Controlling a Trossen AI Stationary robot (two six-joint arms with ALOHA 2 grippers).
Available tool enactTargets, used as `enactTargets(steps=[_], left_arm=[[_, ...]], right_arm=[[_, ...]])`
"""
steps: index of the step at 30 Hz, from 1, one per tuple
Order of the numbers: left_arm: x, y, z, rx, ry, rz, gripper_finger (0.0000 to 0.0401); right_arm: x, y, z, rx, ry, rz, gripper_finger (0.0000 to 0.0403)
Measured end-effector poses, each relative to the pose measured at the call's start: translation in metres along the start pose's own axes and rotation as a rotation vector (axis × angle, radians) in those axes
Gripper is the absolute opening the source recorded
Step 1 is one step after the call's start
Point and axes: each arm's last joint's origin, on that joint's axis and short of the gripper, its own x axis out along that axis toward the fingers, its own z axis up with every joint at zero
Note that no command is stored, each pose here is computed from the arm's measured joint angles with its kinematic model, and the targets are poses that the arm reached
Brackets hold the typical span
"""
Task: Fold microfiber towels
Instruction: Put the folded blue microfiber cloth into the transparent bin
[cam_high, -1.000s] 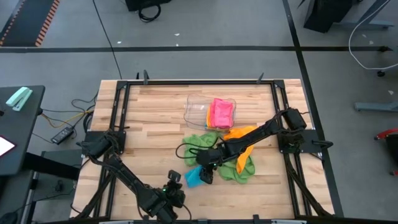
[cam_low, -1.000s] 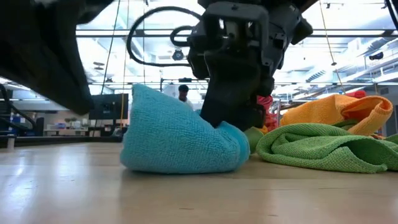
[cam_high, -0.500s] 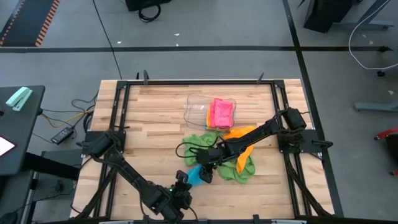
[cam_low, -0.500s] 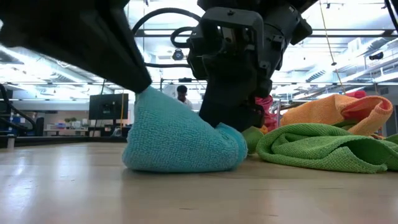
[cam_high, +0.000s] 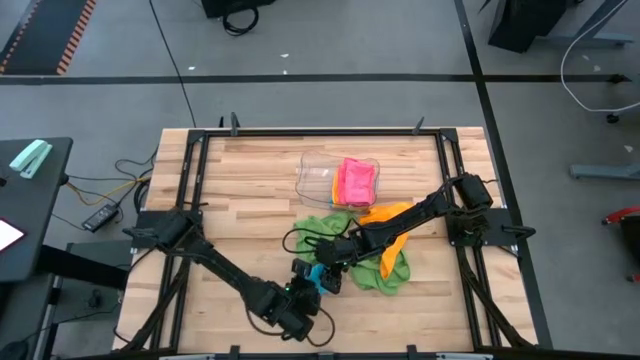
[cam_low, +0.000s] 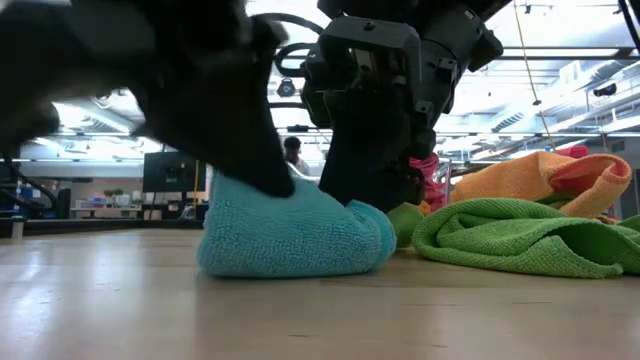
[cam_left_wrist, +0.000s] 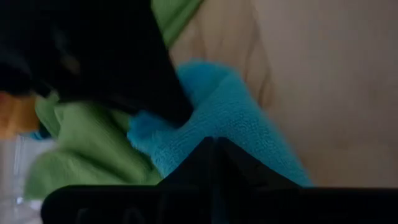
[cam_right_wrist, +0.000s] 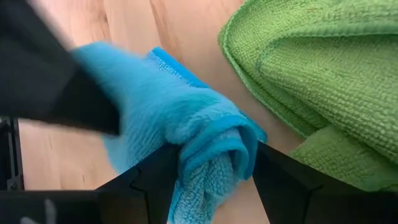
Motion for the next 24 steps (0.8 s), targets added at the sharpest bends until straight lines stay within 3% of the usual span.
enactTargets(steps=[10,16,24], left_arm=[[0.007,-0.007,-0.005,-0.001,0.031,-0.002,0.0015],[0.007,-0.007,-0.005,-0.004,0.032,-0.004,0.002],[0.007,-0.007,-0.005,-0.01,0.032,-0.005,0.0016]], right_arm=[[-0.003,-0.002,-0.002,-0.05,0.071,0.017,0.0206],[-0.033,0.003,0.002,-0.113,0.069,0.014,0.0212],[-0.054,0.038,-0.014,-0.621,-0.087,-0.079,0.0218]])
